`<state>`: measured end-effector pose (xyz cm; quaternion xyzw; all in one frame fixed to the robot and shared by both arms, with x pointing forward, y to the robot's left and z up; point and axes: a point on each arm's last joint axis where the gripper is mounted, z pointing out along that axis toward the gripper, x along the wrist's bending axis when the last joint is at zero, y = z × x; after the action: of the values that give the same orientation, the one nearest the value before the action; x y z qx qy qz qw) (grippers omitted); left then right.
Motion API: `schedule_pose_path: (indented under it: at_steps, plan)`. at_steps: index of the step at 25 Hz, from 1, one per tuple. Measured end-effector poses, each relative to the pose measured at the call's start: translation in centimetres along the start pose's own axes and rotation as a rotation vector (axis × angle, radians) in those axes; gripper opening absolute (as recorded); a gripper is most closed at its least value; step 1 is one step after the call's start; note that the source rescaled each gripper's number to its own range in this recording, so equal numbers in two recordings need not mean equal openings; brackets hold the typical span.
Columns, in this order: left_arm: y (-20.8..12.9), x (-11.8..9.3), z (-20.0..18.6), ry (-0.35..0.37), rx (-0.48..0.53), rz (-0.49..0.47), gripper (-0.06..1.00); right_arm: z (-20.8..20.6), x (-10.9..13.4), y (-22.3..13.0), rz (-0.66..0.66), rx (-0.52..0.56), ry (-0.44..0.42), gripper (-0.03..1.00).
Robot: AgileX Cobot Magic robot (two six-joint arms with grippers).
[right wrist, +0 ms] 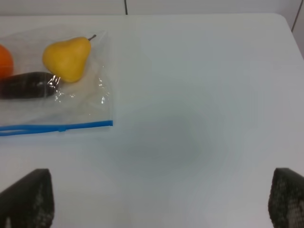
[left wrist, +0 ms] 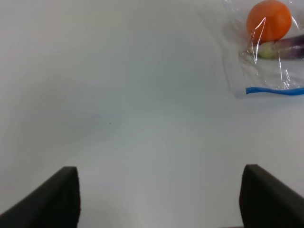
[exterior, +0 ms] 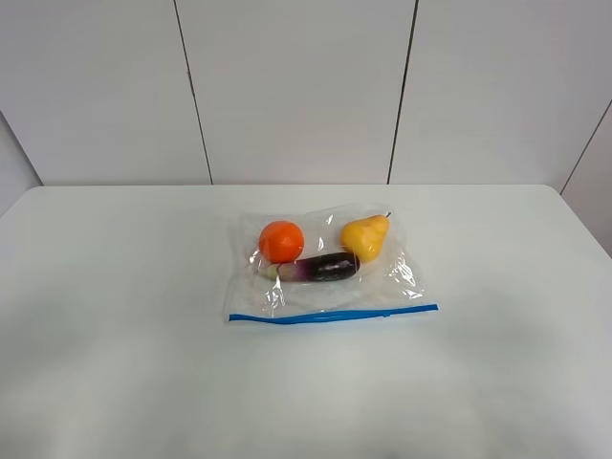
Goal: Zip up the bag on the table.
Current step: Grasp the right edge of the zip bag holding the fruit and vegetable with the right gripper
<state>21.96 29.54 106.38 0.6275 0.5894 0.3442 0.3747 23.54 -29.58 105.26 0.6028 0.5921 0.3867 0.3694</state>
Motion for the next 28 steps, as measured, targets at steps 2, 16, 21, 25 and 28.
schedule_pose_path:
  at_steps: [2,16,21,25,28]
  plan:
    - [0.0,0.0,0.0,0.000,0.000,0.000,0.91,0.0,0.0,0.0,0.000,0.000,0.000,1.00]
    - [0.0,0.0,0.0,0.001,0.000,0.000,0.91,0.7,0.5,4.5,0.035,0.059,0.045,1.00]
    - [0.0,0.0,0.0,0.001,0.000,0.000,0.91,4.7,0.9,9.7,0.079,0.214,0.079,1.00]
    - [0.0,0.0,0.0,0.001,0.000,0.000,0.91,9.8,1.5,12.4,0.122,0.380,0.153,1.00]
    - [0.0,0.0,0.0,0.001,0.000,0.000,0.91,13.9,2.2,13.7,0.123,0.477,0.245,1.00]
